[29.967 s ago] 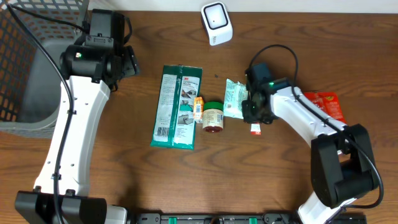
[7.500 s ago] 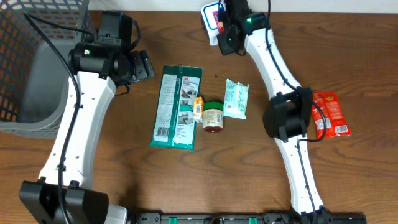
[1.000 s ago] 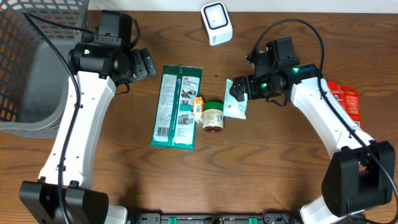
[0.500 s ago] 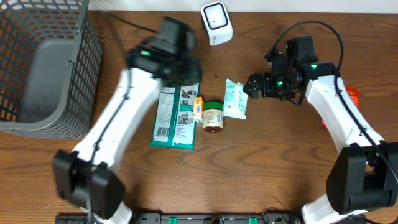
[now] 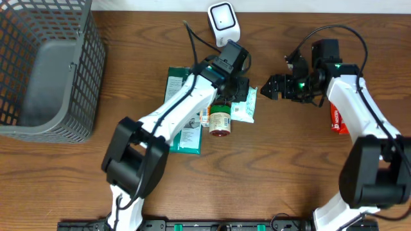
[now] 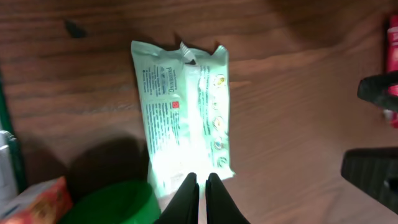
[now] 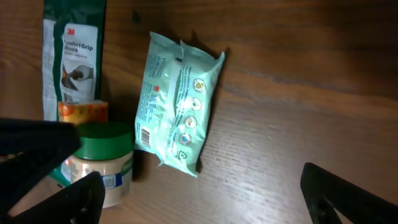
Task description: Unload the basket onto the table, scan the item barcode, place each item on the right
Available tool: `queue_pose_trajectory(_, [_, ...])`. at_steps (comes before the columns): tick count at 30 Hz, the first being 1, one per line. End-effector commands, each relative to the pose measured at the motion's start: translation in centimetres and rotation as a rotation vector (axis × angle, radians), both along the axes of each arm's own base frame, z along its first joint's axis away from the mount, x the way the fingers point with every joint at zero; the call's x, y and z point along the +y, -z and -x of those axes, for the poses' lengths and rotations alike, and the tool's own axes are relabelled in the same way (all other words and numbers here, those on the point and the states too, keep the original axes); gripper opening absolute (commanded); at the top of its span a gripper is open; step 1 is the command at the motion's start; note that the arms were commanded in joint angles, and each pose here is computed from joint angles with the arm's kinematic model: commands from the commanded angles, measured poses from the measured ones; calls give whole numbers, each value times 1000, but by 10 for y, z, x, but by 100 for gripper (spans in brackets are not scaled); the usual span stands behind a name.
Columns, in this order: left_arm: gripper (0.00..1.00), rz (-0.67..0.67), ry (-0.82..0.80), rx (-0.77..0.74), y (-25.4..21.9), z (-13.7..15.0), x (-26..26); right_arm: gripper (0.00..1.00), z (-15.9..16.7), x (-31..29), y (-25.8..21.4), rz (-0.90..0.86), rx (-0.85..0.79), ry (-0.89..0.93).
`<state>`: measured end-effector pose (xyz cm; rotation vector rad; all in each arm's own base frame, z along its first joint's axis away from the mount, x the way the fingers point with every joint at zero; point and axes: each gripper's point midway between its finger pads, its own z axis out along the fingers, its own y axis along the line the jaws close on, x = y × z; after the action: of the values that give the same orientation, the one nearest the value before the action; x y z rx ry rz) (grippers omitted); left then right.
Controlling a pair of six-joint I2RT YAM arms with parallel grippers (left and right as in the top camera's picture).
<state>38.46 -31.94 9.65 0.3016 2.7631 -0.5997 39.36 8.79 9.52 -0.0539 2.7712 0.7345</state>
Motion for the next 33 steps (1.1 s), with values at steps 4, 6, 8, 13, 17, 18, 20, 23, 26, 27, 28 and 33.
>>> queue_pose_trajectory(4, [8, -63, -15, 7, 39, -9, 3, 93, 0, 18, 19, -203, 5, -121])
queue_pose_trajectory(6, [8, -81, -25, -1, 45, -13, 6, 93, -1, 17, 25, -203, 13, -117])
queue_pose_trajectory(8, [8, -102, -36, -10, 51, -16, 8, 92, -3, 16, 31, -203, 19, -116])
queue_pose_trajectory(13, [8, -149, -58, -27, 66, -23, 15, 92, -7, 18, 44, -217, 24, -119])
queue_pose_trajectory(17, [8, -149, -58, -28, 74, -26, 13, 93, -10, 22, 49, -249, 22, -126])
queue_pose_trajectory(18, [8, -147, -59, -31, 77, -27, 12, 93, -10, 22, 51, -252, 23, -126])
queue_pose_trajectory(20, [8, -154, -62, -34, 81, -29, 12, 93, -11, 22, 54, -252, 26, -126])
queue_pose_trajectory(23, [8, -174, -71, -39, 87, -31, 15, 93, -11, 22, 58, -252, 33, -125])
queue_pose_trajectory(26, [8, -180, -69, -30, 94, -30, 15, 91, -11, 22, 61, -253, 36, -124])
queue_pose_trajectory(27, [8, -182, -69, -28, 95, -30, 15, 91, -11, 22, 61, -253, 36, -124])
queue_pose_trajectory(28, [8, -184, -68, -25, 96, -29, 16, 91, -11, 22, 62, -253, 37, -124])
queue_pose_trajectory(33, [8, -170, -57, -8, 98, -25, 13, 86, -10, 25, 62, -262, 43, -125])
